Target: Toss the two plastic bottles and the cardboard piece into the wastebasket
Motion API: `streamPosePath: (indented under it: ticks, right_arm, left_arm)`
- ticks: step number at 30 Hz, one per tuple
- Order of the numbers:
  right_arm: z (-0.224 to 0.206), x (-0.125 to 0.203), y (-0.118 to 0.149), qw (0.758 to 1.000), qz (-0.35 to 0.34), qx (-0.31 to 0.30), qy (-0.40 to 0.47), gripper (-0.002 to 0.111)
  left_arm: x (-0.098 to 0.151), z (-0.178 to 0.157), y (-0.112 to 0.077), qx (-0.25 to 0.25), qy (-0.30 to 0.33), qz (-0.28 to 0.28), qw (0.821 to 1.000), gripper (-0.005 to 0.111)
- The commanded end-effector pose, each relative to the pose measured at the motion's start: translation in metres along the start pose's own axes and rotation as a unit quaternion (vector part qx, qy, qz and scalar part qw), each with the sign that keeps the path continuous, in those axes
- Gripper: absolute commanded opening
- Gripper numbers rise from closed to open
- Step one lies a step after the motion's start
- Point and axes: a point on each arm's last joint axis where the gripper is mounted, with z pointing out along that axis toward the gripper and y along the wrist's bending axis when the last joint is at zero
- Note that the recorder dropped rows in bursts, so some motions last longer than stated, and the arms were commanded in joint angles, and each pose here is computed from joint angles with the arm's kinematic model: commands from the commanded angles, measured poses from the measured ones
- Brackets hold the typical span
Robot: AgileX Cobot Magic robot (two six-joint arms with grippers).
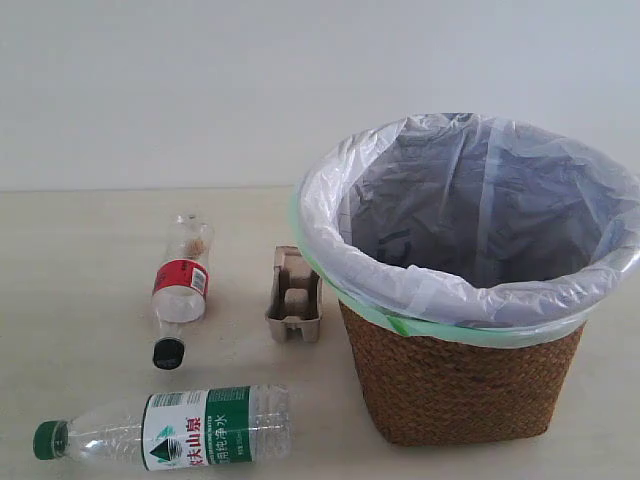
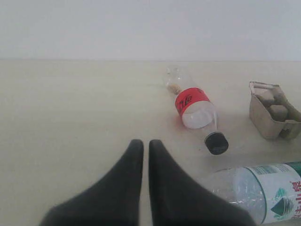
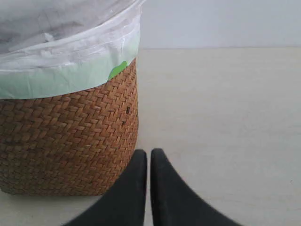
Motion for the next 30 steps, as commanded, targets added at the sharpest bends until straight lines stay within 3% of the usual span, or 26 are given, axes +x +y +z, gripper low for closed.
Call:
streamPosePath:
  ticks: [1,28,30]
  right_arm:
    - [-0.0004,-0.0009,-0.0004,1.000,-0.004,0.004,-0.005,0.000]
    - [-0.0004,-0.0009,-0.0004,1.000,-0.004,0.004,-0.005,0.000]
    - [-0.0004,-0.0009,-0.0004,1.000,-0.004,0.004,-0.005,0.000]
  left_arm:
    - [0.0012,0.0001,-0.0001,0.000,0.001,-0.002,1.000,0.004]
    - [0.0012,0.0001,-0.0001,0.000,0.001,-0.002,1.000,0.004]
    - [0.0011,0.0001,-0.0014,0.007,0.001,-0.057,0.998,0.004]
